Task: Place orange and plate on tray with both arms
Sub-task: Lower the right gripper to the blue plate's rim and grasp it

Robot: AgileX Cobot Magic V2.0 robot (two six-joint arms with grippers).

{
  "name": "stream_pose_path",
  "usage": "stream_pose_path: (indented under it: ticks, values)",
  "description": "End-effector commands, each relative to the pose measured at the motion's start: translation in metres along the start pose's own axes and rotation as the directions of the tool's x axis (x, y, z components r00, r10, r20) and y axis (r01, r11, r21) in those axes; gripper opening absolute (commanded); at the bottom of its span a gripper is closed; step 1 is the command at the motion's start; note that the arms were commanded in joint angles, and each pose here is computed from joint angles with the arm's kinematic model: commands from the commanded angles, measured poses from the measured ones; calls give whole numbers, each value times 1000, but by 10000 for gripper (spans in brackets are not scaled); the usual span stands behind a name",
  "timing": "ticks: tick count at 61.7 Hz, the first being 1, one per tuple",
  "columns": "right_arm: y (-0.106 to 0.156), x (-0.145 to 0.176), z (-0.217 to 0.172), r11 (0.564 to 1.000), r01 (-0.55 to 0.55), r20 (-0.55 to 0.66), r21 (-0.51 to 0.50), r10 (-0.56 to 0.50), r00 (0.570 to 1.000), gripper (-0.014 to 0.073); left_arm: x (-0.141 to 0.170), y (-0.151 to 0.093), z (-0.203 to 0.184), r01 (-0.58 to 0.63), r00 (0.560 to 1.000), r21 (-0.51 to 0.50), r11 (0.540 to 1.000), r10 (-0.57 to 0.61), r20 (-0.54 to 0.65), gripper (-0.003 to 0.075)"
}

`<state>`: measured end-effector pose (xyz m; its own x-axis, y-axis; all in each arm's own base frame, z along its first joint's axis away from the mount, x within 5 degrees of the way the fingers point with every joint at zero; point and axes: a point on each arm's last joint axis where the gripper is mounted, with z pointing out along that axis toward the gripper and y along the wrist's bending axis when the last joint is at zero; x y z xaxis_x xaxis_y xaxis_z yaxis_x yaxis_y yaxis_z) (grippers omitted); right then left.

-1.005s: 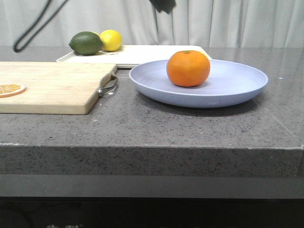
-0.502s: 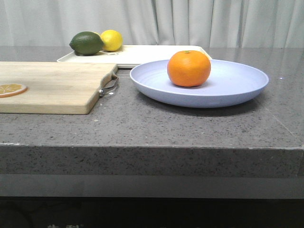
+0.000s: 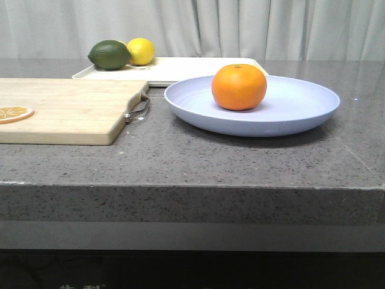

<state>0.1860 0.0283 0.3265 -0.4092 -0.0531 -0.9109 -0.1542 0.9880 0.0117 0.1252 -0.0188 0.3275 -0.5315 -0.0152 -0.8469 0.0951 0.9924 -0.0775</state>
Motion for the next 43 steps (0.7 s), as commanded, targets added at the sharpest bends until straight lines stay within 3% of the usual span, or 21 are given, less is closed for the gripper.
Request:
stream_pose_path:
  ticks: [1,10,21,43]
  values:
    - [4,-20,7,1000,16,68,-17,-15,998,641,5,1,-23,16,977,27,1000,-21,212,-18]
    - [7,-30,31,999,8,-18,-31,-8,1000,641,32,3,-40,10,948,37,999,-21,319,-18]
    - [12,-43,66,992,-105,-132,-65,96,987,641,47,5,-54,5,900,51,999,-26,435,-18]
    - [1,-39,155,970,-243,-306,2,232,923,641,48,5,-56,1,890,52,999,-24,455,-18]
